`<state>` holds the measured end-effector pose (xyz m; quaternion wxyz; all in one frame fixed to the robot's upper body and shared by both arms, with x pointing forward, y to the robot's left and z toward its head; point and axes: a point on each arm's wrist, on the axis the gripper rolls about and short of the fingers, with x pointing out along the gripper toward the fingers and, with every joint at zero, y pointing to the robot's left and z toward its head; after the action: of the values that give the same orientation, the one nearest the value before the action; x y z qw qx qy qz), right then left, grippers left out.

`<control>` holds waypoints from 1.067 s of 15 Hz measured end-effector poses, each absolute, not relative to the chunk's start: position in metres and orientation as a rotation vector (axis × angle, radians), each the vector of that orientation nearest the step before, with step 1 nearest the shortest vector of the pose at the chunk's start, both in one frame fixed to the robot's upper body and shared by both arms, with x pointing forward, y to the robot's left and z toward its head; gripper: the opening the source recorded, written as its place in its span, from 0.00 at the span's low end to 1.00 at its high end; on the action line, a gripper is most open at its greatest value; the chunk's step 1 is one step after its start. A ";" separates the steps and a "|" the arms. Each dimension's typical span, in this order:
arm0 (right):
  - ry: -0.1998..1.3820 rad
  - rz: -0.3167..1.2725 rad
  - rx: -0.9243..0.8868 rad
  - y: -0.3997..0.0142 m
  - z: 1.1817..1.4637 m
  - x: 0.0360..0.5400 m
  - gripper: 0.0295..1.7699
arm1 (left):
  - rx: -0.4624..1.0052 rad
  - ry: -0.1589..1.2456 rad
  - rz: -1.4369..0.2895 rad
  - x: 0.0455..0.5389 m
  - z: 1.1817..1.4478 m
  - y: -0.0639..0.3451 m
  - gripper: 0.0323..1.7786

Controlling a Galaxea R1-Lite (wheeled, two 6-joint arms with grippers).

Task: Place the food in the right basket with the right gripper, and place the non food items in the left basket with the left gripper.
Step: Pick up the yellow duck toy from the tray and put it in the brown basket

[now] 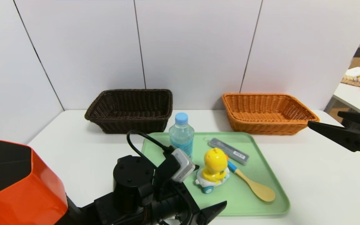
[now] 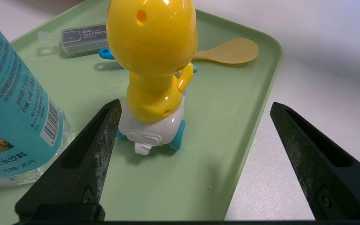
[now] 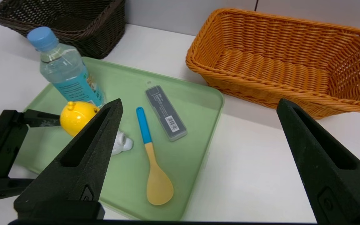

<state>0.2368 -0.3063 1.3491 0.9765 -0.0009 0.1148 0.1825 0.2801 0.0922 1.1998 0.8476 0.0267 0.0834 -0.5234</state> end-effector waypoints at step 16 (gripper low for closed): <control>0.234 0.366 0.004 -0.309 1.345 0.228 0.97 | 0.055 0.177 -1.081 0.310 1.180 0.068 0.95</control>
<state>0.2285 -0.3088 1.3446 0.9765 0.0018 0.1160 0.1815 0.3098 0.0681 1.1805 0.8533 0.0263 0.0841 -0.5140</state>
